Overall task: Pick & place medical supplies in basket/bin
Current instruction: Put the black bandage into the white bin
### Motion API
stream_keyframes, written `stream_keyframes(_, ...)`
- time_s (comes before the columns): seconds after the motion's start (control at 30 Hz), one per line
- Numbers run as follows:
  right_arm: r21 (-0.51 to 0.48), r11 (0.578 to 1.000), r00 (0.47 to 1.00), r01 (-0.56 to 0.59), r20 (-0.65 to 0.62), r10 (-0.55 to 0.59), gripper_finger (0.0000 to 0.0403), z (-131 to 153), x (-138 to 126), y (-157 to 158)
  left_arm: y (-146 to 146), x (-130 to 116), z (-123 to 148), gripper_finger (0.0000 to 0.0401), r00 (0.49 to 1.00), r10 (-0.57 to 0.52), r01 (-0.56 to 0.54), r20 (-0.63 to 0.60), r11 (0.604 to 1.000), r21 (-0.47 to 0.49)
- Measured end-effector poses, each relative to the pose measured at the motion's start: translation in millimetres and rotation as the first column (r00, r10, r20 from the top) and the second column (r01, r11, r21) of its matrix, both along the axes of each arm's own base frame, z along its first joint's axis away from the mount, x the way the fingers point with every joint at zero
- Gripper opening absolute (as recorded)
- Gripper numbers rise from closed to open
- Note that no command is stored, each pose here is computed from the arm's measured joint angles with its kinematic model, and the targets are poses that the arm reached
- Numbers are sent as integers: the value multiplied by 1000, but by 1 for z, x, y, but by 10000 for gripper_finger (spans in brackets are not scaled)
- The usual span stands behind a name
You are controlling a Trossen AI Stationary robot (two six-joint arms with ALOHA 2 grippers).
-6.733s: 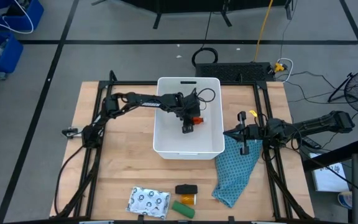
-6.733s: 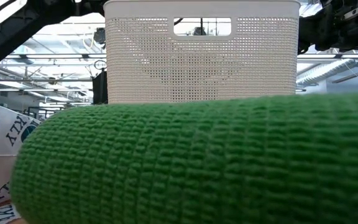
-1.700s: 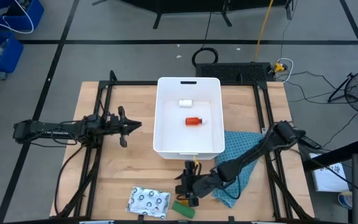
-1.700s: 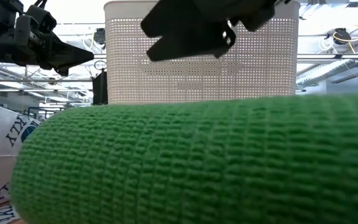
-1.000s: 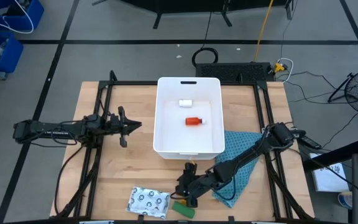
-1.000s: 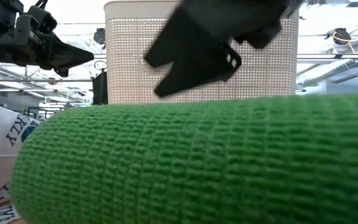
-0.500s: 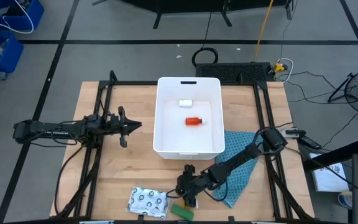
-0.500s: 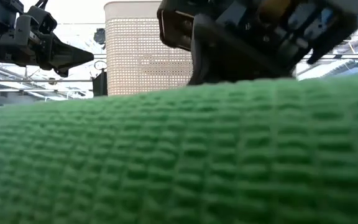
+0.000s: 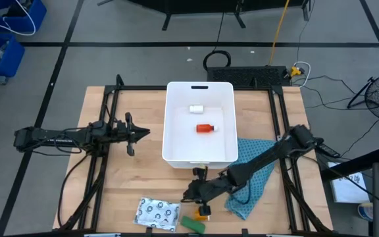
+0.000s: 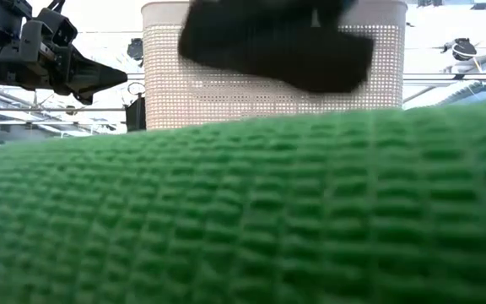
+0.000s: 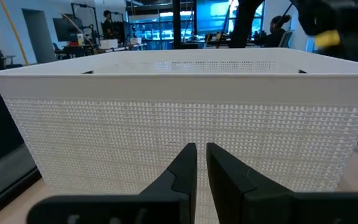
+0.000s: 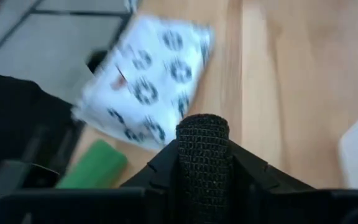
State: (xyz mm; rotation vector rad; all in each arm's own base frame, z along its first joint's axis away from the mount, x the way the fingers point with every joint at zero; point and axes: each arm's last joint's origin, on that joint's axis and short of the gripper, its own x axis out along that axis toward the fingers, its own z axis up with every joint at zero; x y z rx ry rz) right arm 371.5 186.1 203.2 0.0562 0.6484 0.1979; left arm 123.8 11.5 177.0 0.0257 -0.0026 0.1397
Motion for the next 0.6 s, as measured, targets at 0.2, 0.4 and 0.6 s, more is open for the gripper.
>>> stream_keyframes(0.2,-107,989,977,-101,175,119,99,77,-30,-14,0,0,0,42,1000,0,0,-1,1000,0)
stream_keyframes(0.4,-208,967,943,-147,264,201,91,143,-81,-39,0,0,0,42,1000,0,0,-5,1000,-1)
stream_keyframes(0.6,-292,955,948,-48,287,135,92,181,-133,-70,0,0,-1,42,1000,0,0,-10,1000,-3)
